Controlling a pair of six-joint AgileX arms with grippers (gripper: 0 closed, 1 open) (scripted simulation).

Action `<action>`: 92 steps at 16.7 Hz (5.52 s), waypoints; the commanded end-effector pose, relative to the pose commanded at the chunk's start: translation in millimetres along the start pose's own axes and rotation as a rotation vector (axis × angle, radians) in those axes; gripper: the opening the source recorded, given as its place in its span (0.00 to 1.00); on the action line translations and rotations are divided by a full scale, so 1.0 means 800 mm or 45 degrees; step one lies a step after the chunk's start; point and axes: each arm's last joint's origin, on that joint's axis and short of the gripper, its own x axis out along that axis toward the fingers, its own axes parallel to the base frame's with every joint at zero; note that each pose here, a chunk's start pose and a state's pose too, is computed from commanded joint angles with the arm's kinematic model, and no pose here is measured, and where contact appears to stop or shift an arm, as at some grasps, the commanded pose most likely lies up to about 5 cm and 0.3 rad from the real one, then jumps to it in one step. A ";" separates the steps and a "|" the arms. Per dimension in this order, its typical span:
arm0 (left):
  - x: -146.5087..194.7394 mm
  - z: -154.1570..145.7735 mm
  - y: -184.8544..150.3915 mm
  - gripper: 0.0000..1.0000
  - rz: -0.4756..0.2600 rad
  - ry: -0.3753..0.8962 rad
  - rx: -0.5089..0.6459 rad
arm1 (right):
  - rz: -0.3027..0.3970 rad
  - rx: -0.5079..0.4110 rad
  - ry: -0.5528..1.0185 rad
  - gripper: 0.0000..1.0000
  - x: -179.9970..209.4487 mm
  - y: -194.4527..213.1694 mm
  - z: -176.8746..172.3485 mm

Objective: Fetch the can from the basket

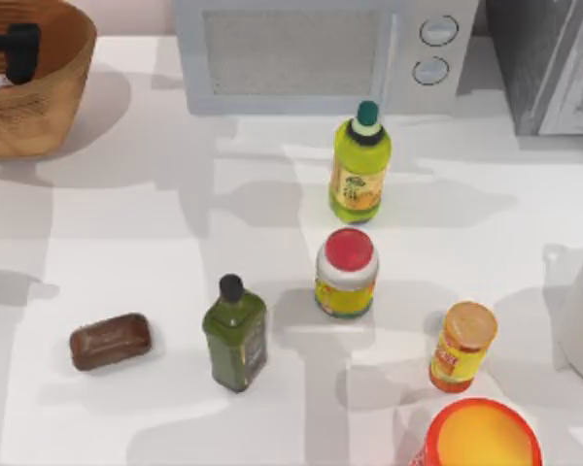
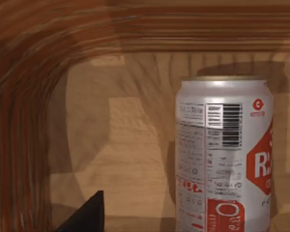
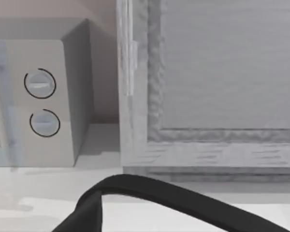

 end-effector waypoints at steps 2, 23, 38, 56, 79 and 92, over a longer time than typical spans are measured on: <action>0.009 0.000 0.002 1.00 0.001 0.002 -0.005 | 0.000 0.000 0.000 1.00 0.000 0.000 0.000; 0.075 -0.001 0.004 0.10 0.002 0.002 -0.008 | 0.000 0.000 0.000 1.00 0.000 0.000 0.000; 0.030 0.001 -0.003 0.00 0.016 -0.069 0.003 | 0.000 0.000 0.000 1.00 0.000 0.000 0.000; -0.246 -0.415 -0.104 0.00 0.073 -1.334 0.114 | 0.000 0.000 0.000 1.00 0.000 0.000 0.000; -0.148 -0.472 -0.101 0.00 -0.101 -1.585 0.136 | 0.000 0.000 0.000 1.00 0.000 0.000 0.000; -0.115 -0.230 -0.147 0.00 -1.012 -1.553 0.887 | 0.000 0.000 0.000 1.00 0.000 0.000 0.000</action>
